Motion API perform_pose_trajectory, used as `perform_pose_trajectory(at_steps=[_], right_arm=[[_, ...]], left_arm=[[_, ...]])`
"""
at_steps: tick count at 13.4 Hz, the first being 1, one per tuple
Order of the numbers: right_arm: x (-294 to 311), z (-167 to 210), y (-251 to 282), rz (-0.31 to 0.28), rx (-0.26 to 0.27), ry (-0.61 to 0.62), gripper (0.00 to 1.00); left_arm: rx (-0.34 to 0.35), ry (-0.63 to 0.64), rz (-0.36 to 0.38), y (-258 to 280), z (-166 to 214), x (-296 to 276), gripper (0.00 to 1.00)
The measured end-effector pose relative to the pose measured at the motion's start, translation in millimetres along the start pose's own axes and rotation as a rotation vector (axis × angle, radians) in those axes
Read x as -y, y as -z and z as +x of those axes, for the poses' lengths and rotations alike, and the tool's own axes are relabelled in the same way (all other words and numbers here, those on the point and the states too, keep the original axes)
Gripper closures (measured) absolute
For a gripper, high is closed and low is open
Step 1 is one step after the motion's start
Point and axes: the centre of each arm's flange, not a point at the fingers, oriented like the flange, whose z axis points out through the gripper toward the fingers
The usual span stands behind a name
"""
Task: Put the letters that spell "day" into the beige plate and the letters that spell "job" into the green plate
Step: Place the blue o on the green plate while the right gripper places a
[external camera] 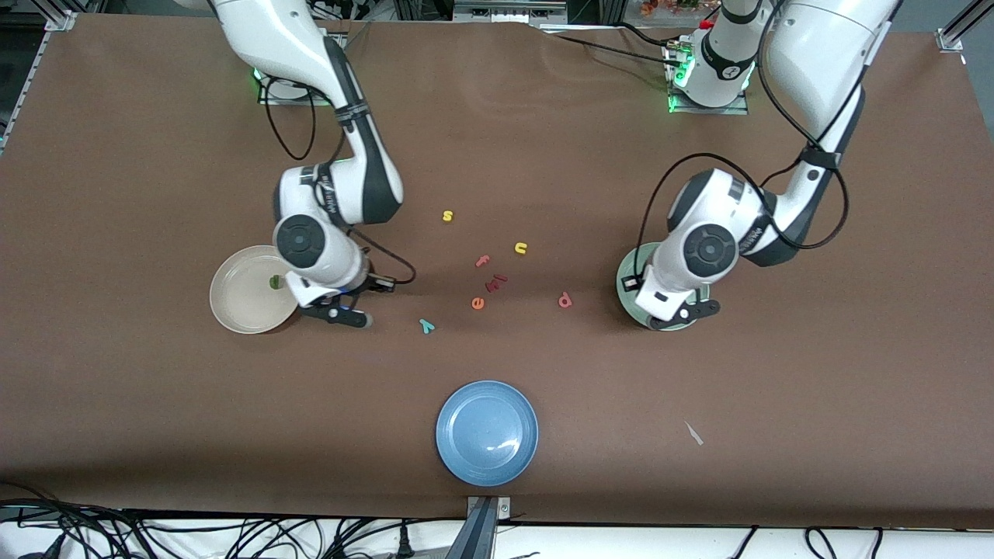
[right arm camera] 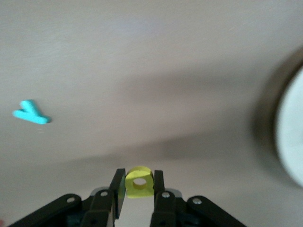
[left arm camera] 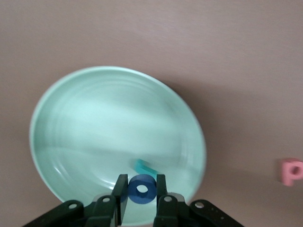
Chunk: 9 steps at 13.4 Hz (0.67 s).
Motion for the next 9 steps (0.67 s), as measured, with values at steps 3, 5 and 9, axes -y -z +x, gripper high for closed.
perform_pose_trajectory(at_steps=[3, 5, 9], right_arm=[[-53, 7, 1, -0.016, 0.018, 0.065, 0.72], [-92, 8, 2, -0.019, 0.035, 0.110, 0.72], [-165, 7, -4, -0.026, 0.069, 0.169, 0.72]], left_arm=[[0.054, -0.035, 0.029, -29, 7, 31, 0.74], [0.077, -0.054, 0.048, -48, 4, 40, 0.74], [0.070, -0.086, 0.060, -68, -6, 40, 0.74]])
